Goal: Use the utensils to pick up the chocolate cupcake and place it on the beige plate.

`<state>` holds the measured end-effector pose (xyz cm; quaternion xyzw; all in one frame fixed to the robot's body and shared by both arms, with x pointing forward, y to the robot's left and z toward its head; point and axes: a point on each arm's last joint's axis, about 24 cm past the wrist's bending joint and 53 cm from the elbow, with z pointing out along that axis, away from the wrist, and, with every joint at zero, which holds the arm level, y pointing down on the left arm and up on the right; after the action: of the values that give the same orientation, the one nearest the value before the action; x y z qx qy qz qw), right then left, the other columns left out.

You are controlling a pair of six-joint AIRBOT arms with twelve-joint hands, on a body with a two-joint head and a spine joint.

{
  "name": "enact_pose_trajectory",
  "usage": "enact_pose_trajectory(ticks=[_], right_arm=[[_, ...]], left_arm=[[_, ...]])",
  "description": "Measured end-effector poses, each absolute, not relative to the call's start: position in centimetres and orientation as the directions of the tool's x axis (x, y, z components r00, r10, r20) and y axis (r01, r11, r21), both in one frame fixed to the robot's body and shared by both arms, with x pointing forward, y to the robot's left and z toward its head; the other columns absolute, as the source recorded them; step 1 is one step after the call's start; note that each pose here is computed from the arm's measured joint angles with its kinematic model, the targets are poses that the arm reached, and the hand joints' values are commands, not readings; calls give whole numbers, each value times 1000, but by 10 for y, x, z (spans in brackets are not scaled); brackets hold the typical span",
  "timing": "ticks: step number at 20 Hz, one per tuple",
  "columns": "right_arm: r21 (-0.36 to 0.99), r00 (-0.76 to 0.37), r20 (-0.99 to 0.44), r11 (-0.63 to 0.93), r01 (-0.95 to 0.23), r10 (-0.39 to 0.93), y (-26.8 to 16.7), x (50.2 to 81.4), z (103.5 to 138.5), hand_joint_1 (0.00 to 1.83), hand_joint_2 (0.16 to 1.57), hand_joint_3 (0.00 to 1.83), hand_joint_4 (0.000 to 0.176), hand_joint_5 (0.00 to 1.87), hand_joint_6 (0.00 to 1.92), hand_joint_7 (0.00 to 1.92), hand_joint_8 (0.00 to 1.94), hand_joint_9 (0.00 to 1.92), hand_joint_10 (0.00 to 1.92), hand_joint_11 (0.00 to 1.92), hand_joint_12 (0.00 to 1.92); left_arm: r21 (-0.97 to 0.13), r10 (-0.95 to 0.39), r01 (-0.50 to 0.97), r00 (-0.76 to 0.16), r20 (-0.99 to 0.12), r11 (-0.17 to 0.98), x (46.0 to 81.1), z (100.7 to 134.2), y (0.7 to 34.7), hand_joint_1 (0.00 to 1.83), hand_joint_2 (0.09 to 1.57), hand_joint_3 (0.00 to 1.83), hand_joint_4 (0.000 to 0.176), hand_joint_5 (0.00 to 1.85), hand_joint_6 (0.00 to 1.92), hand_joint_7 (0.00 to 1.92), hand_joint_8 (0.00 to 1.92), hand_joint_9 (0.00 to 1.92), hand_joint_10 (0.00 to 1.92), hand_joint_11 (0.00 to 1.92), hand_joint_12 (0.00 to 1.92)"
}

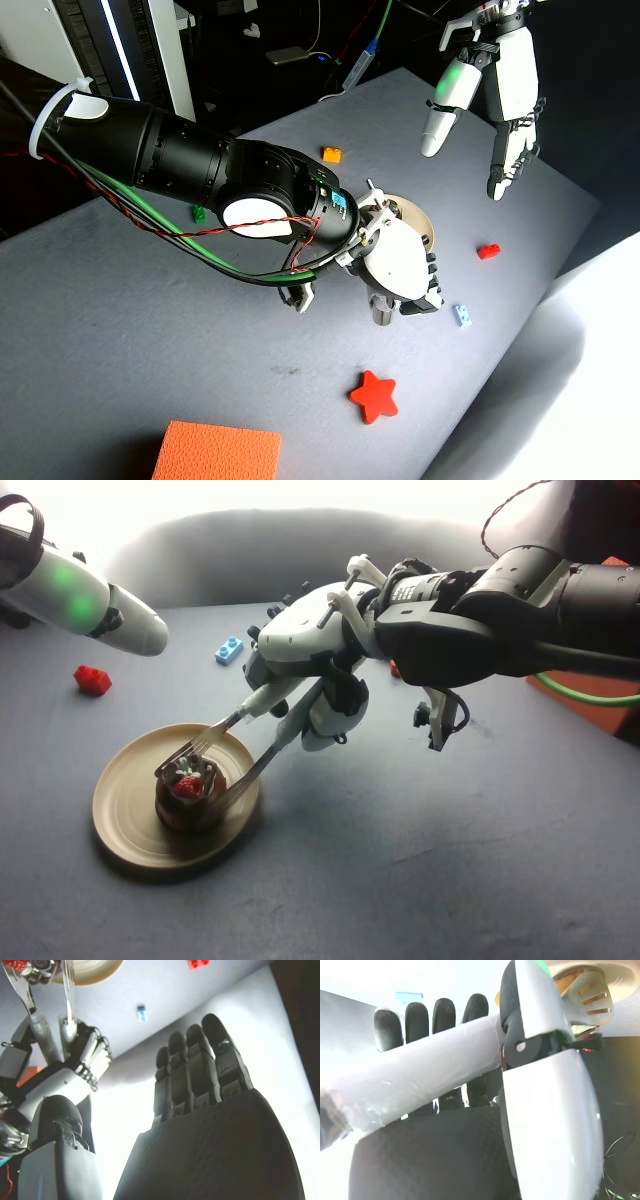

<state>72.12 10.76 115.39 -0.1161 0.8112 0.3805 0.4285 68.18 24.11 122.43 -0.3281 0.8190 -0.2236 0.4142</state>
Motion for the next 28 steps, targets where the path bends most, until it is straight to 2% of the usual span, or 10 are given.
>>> enact_pose_trajectory(ticks=[5, 8, 9, 10, 11, 13, 17, 21, 24, 28], right_arm=[[519, -606, -783, 683, -514, 138, 107, 721, 1154, 1059, 1285, 0, 0, 654, 1460, 380, 1244, 291, 1470, 229, 1757], [524, -606, -782, 681, -511, 148, 106, 722, 1160, 1046, 1298, 0, 0, 634, 1490, 386, 1200, 256, 1480, 191, 1829], [527, -602, -784, 678, -513, 153, 107, 723, 1164, 1056, 1220, 0, 0, 457, 1024, 361, 1152, 237, 1432, 149, 1782], [527, -600, -785, 677, -514, 155, 107, 723, 1166, 1049, 1209, 0, 0, 455, 824, 353, 1122, 220, 1415, 140, 1774], [529, -598, -785, 674, -516, 159, 107, 723, 1169, 1059, 1198, 0, 0, 461, 768, 345, 1097, 211, 1391, 141, 1763], [534, -600, -783, 670, -516, 162, 108, 722, 1169, 1042, 1204, 1, 0, 455, 740, 325, 1121, 199, 1407, 132, 1779], [536, -603, -781, 669, -515, 162, 109, 721, 1169, 1045, 1195, 0, 0, 469, 717, 367, 1117, 269, 1383, 182, 1742], [536, -603, -781, 669, -515, 163, 104, 720, 1171, 1061, 1193, 1, 0, 468, 709, 363, 1138, 265, 1398, 165, 1728], [539, -588, -790, 653, -532, 173, 98, 714, 1190, 1081, 1195, 2, 0, 414, 796, 334, 1152, 223, 1376, 86, 1688], [530, -546, -816, 619, -580, 187, 96, 702, 1217, 1085, 1188, 0, 0, 437, 788, 368, 1157, 284, 1402, 197, 1686]], left_arm=[[-638, -724, -354, -440, -531, 683, 682, 1224, 242, 380, 1022, 1, 0, 221, 0, 306, 3, 220, 0, 0, 631], [-638, -724, -354, -440, -531, 683, 682, 1224, 242, 366, 1026, 2, 3, 221, 1, 320, 6, 231, 3, 0, 704], [-638, -724, -354, -440, -531, 683, 682, 1224, 242, 360, 1029, 2, 3, 212, 3, 329, 6, 227, 1, 0, 662], [-638, -724, -354, -440, -531, 683, 682, 1224, 242, 361, 1027, 0, 1, 221, 5, 334, 5, 235, 3, 0, 670], [-638, -724, -354, -440, -531, 683, 682, 1224, 242, 365, 1025, 0, 0, 228, 5, 339, 4, 236, 2, 0, 649], [-638, -724, -354, -441, -531, 684, 682, 1224, 242, 368, 1027, 1, 0, 225, 1, 302, 3, 231, 0, 0, 714], [-638, -724, -354, -441, -531, 684, 682, 1224, 242, 358, 1034, 1, 0, 227, 2, 274, 0, 212, 1, 0, 628], [-638, -724, -354, -441, -531, 684, 682, 1224, 242, 355, 1023, 0, 1, 243, 1, 288, 1, 236, 2, 0, 697], [-638, -724, -354, -440, -531, 684, 682, 1224, 242, 338, 1027, 2, 0, 222, 0, 266, 0, 221, 0, 0, 693], [-638, -724, -354, -440, -531, 683, 682, 1224, 242, 367, 1024, 0, 0, 227, 4, 292, 5, 226, 6, 0, 675]])
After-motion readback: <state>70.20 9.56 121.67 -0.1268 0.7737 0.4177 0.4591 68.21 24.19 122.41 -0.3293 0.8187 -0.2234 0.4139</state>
